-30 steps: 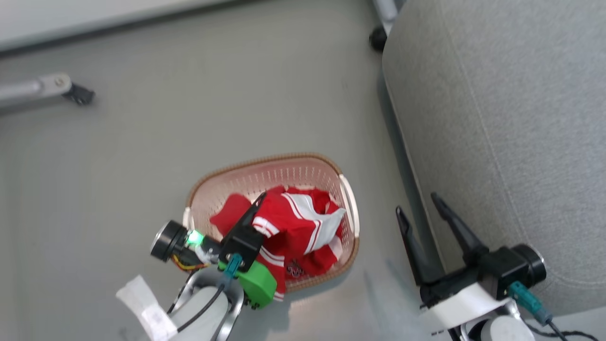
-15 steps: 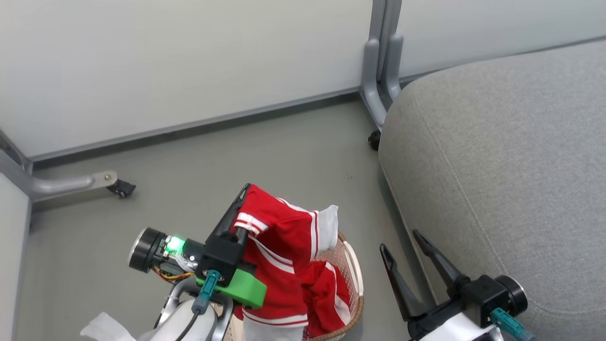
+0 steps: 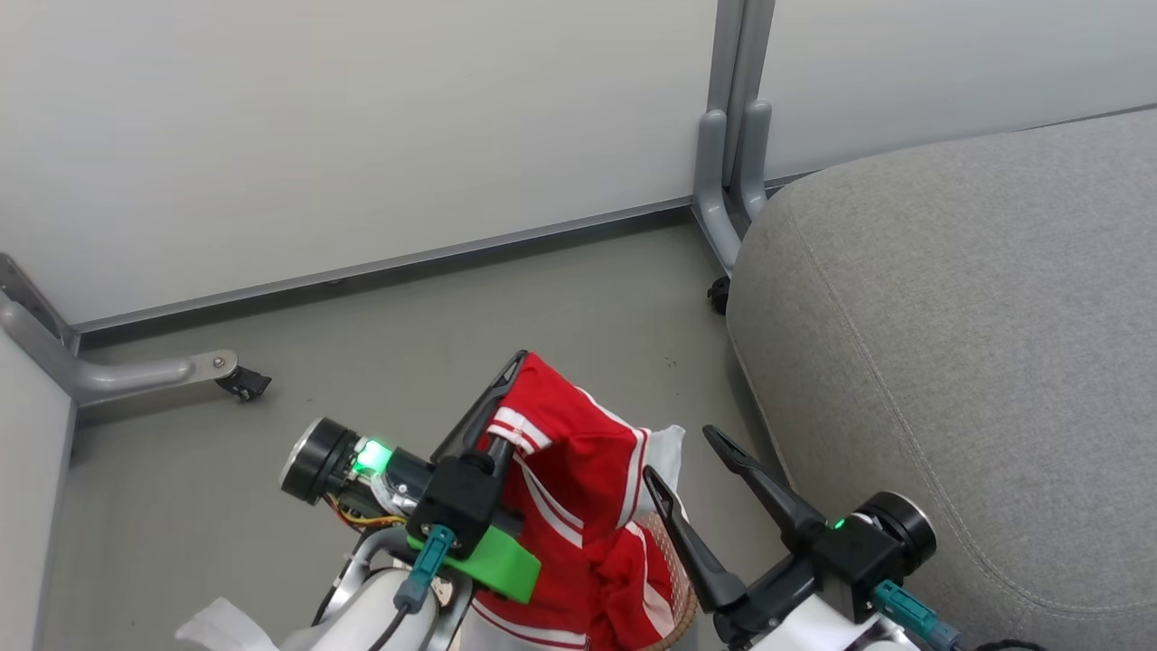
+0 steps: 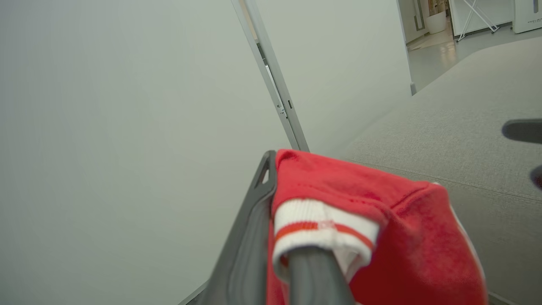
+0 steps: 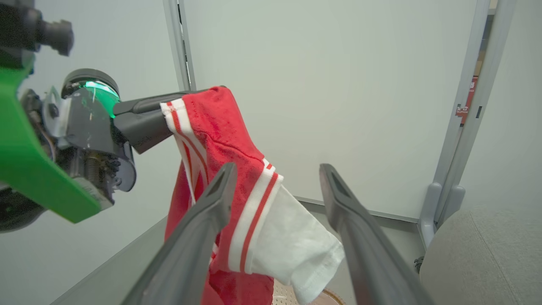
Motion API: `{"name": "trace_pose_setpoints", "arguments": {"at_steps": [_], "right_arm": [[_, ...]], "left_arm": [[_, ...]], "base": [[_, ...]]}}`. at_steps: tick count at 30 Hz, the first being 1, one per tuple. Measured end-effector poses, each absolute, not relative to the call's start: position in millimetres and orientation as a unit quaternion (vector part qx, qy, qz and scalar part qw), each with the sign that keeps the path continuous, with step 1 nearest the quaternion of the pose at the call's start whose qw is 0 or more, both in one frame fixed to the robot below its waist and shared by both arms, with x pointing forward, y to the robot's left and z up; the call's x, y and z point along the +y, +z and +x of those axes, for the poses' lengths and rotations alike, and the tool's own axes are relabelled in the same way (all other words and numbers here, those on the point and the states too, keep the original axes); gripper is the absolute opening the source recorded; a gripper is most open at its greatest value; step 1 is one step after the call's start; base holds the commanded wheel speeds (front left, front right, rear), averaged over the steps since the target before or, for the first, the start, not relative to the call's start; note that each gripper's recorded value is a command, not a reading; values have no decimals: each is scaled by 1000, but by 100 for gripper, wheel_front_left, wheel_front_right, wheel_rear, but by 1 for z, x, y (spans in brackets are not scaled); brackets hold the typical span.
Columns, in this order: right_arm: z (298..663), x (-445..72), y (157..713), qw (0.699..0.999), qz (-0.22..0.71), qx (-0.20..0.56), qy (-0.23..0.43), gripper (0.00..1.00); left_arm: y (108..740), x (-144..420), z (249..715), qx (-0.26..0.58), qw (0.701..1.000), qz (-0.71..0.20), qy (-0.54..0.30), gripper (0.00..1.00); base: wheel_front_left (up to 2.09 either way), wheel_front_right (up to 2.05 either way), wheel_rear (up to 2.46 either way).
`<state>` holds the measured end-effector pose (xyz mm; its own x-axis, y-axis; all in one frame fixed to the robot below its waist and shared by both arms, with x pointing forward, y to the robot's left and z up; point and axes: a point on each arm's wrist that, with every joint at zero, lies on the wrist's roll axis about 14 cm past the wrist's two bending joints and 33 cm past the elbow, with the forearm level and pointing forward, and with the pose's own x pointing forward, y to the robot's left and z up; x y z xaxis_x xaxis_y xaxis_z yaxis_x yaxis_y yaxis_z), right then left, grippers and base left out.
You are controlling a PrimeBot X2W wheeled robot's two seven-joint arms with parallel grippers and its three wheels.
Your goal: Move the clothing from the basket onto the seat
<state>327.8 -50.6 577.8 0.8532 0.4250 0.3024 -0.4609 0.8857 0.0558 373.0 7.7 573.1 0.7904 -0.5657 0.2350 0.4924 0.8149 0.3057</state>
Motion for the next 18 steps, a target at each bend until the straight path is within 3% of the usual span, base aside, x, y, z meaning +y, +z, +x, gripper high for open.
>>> {"name": "trace_pose_setpoints", "arguments": {"at_steps": [5,18], "right_arm": [[327,-36,578,954,47,-142,260,100],[332,-42,538,964,41,-80,251,100]], "left_arm": [[577,-11,364,-166,930,107,-311,0],[605,-42,340,-206,906,86,-361,0]], "base": [[0,0,0],[0,0,0]]}}
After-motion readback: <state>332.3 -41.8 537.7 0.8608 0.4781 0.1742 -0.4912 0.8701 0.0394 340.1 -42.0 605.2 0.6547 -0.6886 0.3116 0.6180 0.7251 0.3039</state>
